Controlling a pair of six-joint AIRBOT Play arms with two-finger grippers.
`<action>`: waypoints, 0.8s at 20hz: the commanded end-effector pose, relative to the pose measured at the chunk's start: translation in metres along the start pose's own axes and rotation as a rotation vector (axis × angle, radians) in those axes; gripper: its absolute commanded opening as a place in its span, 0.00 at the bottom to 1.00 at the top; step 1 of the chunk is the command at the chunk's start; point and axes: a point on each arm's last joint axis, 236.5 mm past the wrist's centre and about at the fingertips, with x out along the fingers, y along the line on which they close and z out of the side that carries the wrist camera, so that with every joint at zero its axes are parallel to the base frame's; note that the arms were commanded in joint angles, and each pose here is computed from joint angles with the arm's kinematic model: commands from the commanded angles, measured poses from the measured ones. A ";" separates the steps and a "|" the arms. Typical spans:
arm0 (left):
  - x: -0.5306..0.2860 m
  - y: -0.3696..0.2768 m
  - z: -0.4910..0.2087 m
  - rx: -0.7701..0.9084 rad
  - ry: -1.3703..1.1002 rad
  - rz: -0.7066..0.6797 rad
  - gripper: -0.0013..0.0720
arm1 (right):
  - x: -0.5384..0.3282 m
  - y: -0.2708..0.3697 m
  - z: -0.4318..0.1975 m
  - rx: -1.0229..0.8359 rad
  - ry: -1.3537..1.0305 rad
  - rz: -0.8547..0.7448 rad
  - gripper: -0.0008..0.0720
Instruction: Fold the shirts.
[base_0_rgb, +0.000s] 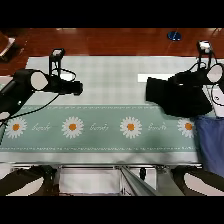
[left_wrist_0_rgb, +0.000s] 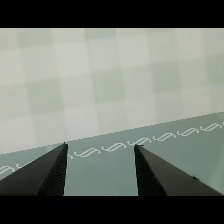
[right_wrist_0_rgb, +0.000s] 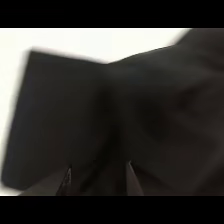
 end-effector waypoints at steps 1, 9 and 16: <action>0.014 0.003 -0.004 -0.008 0.026 0.007 0.71 | 0.023 -0.065 -0.023 0.128 0.099 -0.137 0.56; 0.027 0.006 -0.012 -0.012 0.061 0.015 0.71 | 0.087 -0.122 -0.074 0.324 0.247 -0.165 0.56; 0.025 0.006 -0.013 -0.004 0.066 0.015 0.71 | 0.108 -0.079 -0.102 0.304 0.371 0.018 0.04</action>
